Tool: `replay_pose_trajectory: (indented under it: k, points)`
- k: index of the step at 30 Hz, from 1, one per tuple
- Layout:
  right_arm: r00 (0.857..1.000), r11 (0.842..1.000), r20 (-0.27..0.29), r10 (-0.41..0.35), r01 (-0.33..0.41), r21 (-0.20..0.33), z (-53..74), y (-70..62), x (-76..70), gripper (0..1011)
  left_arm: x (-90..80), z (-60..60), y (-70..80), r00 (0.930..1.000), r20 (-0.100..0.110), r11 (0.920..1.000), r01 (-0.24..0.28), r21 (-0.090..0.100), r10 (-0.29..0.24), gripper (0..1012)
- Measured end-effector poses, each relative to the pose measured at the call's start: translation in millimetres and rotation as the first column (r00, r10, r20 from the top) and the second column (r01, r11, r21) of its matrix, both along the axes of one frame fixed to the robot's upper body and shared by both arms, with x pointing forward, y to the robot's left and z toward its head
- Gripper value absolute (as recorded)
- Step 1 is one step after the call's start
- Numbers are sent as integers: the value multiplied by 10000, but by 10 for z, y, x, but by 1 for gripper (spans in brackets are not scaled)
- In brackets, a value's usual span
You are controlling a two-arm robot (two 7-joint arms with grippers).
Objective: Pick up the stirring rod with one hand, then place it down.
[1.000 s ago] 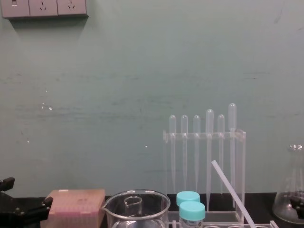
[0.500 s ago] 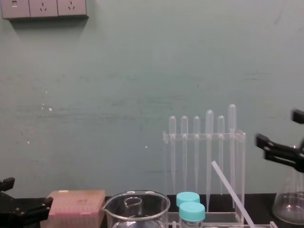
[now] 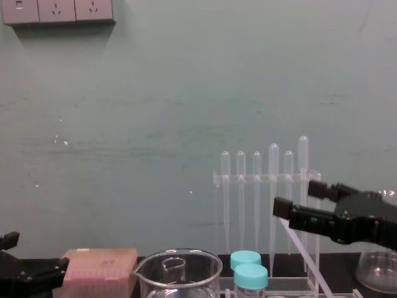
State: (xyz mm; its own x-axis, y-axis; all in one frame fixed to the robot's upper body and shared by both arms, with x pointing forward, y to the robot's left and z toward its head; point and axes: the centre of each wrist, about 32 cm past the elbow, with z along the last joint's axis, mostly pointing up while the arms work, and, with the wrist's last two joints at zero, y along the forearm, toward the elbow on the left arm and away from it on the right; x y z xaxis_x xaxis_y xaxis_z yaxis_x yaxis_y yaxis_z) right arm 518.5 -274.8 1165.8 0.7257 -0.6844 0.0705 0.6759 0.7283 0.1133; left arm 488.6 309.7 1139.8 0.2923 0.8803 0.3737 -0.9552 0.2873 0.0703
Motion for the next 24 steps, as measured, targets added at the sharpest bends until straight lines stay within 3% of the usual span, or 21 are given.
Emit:
replay_pose_trajectory:
  k: [5, 9, 16, 24]
  points:
    - [9895, 9999, -1444, 63, -41, 152, -21, -22, 59, 1003, 0, 0, 0, 10000, 0, 10000, 0, 0, 0, 1000]
    - [9669, 9997, -2548, 144, -94, 206, -42, -30, 112, 1003, 0, 0, 0, 10000, 0, 10000, -1, 0, 1, 1000]
    - [9528, 9999, -3035, 107, -77, 109, -53, -28, 153, 1003, 0, 0, 0, 10000, 0, 10000, 0, 0, 0, 1000]
    - [9527, 9999, -3037, 111, -81, 112, -53, -30, 153, 1003, 0, 0, 0, 10000, 1, 10000, 0, 0, 0, 1000]
